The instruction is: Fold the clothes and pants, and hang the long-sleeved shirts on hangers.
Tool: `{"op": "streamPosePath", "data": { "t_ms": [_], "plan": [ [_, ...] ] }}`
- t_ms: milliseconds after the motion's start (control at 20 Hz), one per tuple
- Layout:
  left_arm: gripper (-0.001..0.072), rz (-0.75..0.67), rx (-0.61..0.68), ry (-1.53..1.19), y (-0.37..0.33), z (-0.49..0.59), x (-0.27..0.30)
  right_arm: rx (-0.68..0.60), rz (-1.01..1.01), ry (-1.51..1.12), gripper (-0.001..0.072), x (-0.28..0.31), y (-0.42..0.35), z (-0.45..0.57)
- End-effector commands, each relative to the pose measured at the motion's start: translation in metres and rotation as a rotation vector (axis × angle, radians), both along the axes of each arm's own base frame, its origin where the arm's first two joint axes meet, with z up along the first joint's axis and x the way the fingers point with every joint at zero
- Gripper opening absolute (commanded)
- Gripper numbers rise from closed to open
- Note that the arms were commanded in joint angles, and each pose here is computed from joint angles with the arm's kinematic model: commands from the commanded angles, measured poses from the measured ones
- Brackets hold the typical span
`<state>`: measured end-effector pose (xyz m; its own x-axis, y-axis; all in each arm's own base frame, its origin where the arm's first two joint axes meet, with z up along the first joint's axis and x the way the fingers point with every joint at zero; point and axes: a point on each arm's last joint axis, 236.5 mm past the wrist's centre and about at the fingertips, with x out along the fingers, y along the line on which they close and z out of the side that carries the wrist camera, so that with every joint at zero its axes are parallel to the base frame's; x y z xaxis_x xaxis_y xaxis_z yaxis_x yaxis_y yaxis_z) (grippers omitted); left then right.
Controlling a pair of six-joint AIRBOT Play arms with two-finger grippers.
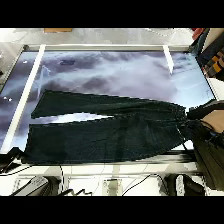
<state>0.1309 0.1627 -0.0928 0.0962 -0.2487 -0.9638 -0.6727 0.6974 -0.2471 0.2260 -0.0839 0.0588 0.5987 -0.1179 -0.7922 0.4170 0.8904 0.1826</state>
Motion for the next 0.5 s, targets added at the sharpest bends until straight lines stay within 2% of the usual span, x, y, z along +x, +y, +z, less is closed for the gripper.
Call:
{"op": "streamPosePath", "data": {
  "t_ms": [0,250,300,400,450],
  "plan": [
    [0.0564,0.027,-0.028,-0.088,-0.0013,-0.0055,0.0233,0.009,0.003,-0.005,0.0029,0.001,0.0022,0.0006],
    [0.0467,0.028,-0.063,-0.077,-0.0049,-0.0133,0.0231,0.017,0.005,-0.005,0.0028,0.001,0.004,0.0004],
    [0.0357,0.028,-0.064,-0.076,-0.0051,-0.0138,0.0229,0.017,0.005,-0.005,0.0028,0.001,0.004,0.0004],
    [0.0025,0.026,-0.071,-0.075,-0.0067,-0.0132,0.0226,0.02,0.006,-0.006,0.0028,0.0013,0.0047,0.0005],
    [0.0031,0.023,-0.078,-0.078,-0.0083,-0.0117,0.0233,0.03,0.009,-0.015,0.0028,0.0027,0.0072,0.002]
  ]
}}
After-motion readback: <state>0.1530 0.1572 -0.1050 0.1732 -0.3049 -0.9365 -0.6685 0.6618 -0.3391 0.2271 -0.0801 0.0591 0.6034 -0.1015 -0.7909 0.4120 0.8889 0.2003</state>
